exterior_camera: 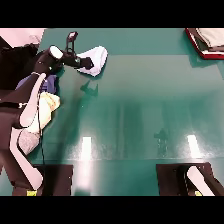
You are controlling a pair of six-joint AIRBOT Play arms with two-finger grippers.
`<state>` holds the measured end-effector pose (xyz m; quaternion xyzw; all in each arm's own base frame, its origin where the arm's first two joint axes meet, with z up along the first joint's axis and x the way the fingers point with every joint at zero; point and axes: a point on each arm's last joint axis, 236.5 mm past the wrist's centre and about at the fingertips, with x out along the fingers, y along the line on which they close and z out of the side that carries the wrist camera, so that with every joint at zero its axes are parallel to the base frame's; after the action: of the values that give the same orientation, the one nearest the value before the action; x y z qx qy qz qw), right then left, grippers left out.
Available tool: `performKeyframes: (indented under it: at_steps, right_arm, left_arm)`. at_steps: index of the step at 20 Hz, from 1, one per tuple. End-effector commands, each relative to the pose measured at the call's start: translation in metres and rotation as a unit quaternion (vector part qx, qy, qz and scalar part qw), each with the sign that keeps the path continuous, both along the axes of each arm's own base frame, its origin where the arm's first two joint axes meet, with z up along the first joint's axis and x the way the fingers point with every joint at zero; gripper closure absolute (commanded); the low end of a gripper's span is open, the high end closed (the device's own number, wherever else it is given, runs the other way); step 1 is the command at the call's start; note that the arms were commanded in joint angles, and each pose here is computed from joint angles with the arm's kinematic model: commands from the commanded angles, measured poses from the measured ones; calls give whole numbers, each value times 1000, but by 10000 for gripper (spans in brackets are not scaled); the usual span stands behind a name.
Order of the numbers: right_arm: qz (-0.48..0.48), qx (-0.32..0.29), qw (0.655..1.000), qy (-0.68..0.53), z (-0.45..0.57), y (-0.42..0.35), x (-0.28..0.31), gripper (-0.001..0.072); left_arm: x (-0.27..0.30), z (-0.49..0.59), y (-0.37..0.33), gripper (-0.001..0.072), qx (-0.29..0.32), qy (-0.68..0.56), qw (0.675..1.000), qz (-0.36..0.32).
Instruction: Fold the shirts.
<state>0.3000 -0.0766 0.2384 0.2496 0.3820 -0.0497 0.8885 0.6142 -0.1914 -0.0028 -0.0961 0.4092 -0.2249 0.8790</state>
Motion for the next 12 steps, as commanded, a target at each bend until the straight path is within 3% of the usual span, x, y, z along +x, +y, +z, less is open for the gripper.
performKeyframes:
  at_steps: [1,4,5,7,8,12]
  right_arm:
    - [2,1,1000,4,-1,1,-1,692]
    - [1,0,1000,2,0,1,-1,692]
    - [0,-1,1000,0,0,0,0,693]
    - [-3,-3,1000,-5,2,-2,2,692]
    - [-4,-4,1000,-9,3,-3,3,692]
    - [-5,3,999,-47,17,-1,15,692]
  left_arm:
    - [14,-23,8,87,10,-5,999,34]
    - [23,-31,7,91,2,-14,999,50]
    - [24,-32,4,214,-1,-15,999,50]
    - [25,-30,-3,618,-7,-21,998,50]
    - [25,-25,-9,684,-15,-21,999,48]
    - [12,52,-29,685,-33,-36,999,-10]
